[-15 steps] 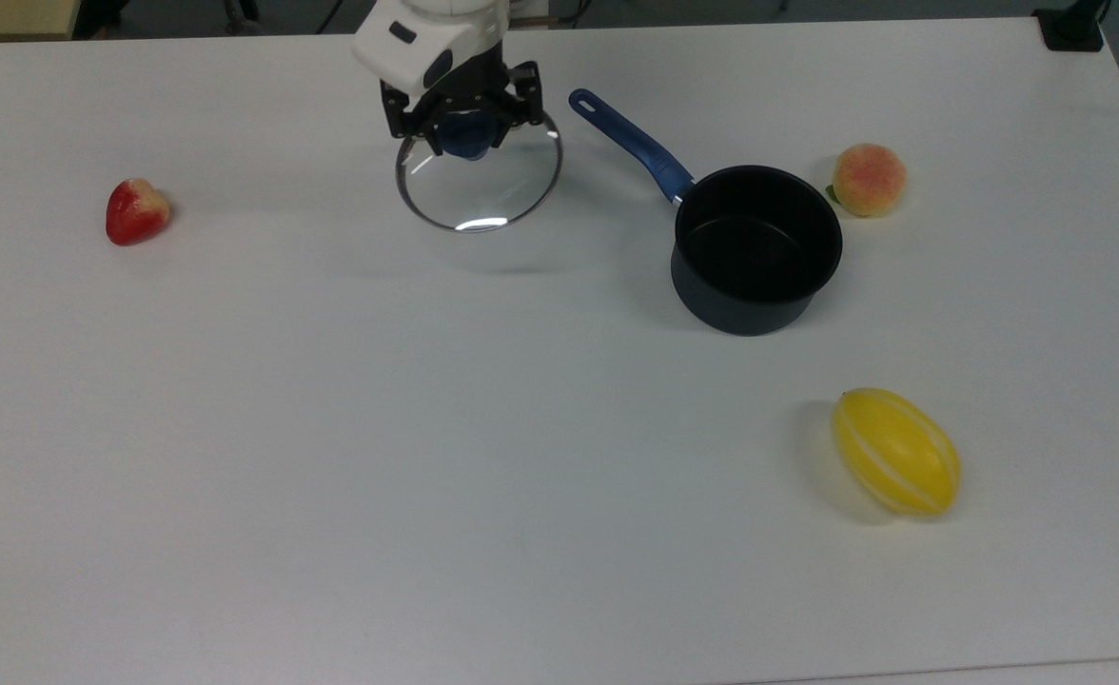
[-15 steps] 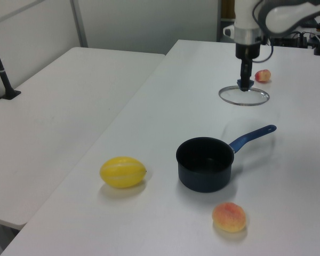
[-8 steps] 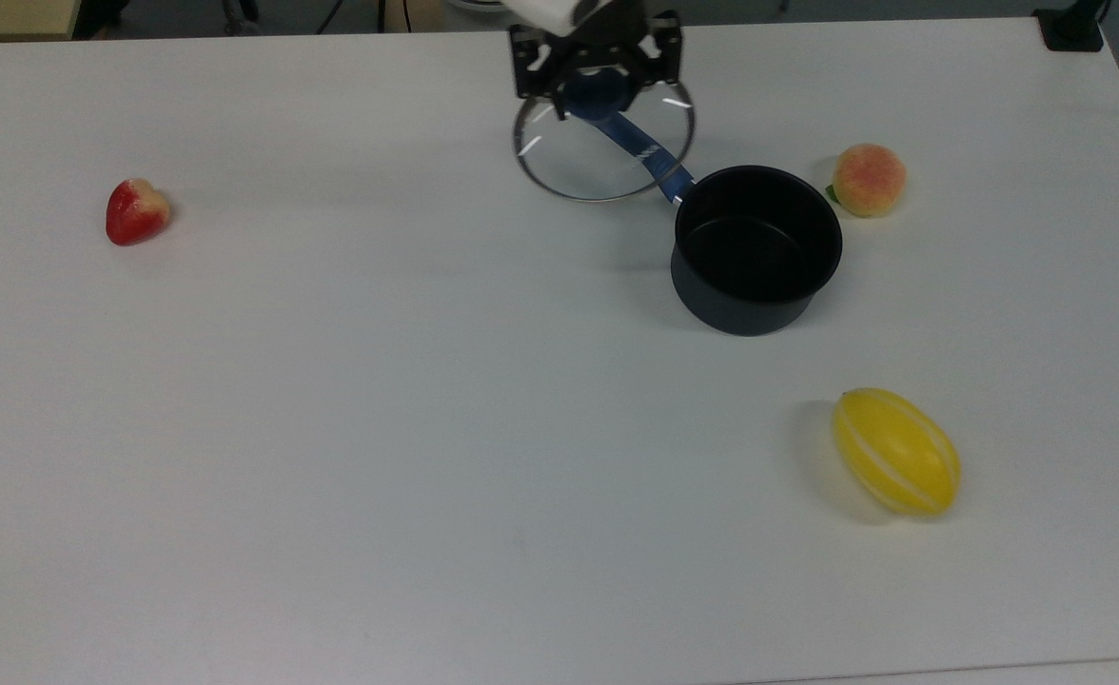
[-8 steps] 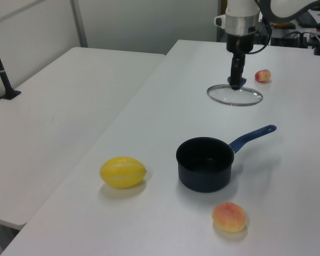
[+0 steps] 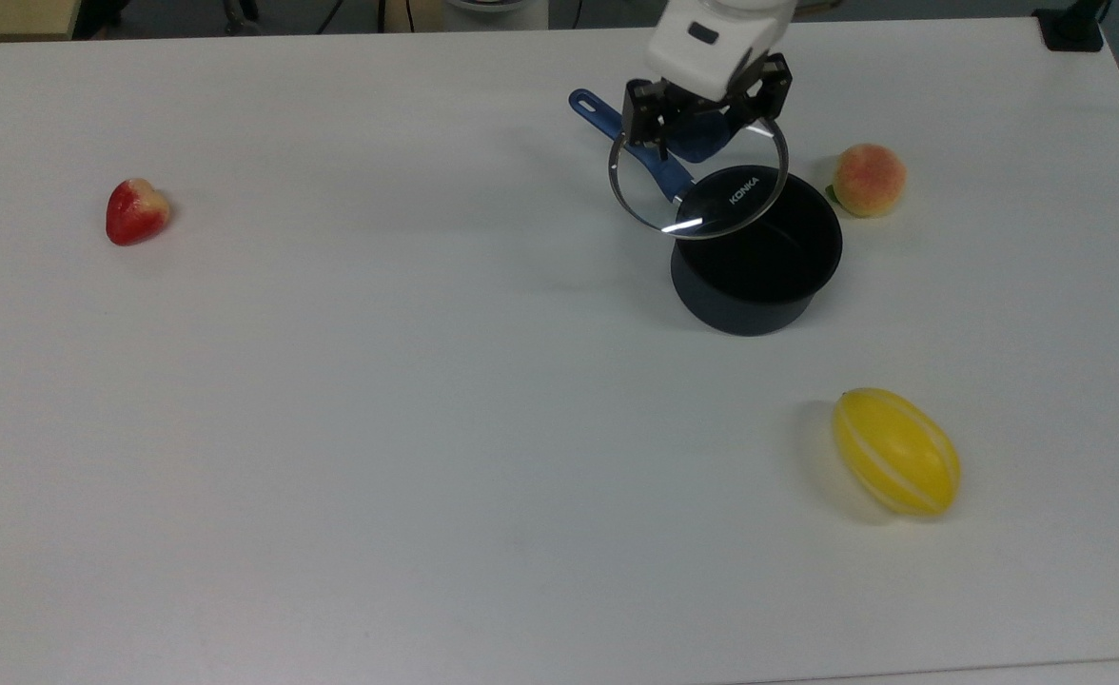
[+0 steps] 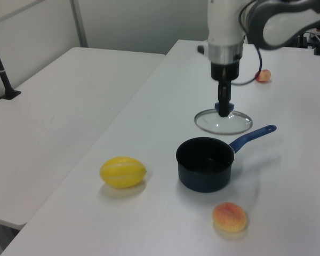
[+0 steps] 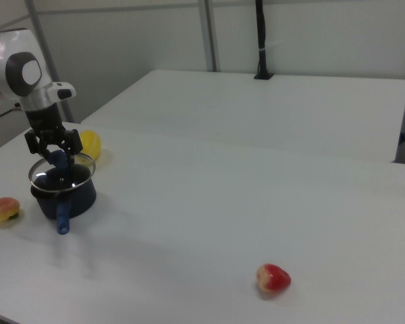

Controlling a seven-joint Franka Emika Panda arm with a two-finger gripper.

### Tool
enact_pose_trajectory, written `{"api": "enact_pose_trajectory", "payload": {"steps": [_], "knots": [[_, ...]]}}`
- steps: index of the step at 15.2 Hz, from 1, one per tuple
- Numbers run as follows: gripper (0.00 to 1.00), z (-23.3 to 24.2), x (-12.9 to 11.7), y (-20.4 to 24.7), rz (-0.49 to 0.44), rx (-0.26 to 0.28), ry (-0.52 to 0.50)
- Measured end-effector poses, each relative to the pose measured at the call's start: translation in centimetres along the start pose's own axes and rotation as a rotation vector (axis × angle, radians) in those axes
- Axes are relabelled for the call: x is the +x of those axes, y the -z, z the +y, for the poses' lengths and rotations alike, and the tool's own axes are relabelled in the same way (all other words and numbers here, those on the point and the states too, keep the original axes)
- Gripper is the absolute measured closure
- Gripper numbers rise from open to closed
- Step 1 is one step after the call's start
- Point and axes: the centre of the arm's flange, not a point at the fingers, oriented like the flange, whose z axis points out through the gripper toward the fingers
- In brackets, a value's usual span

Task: Close lid
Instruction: 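Lift the glass lid and carry it over the black saucepan, then lower the lid onto the saucepan rim and align it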

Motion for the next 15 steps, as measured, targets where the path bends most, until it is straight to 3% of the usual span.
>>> {"api": "enact_pose_trajectory", "payload": {"steps": [5, 10, 15], "knots": [[0.4, -4.2, 1.1, -1.6, 0.056, -0.074, 0.117], [0.4, -6.9, 1.2, -1.6, 0.101, -0.093, 0.185], [0.4, -7.8, 1.6, -4.0, 0.087, -0.148, 0.234]]}}
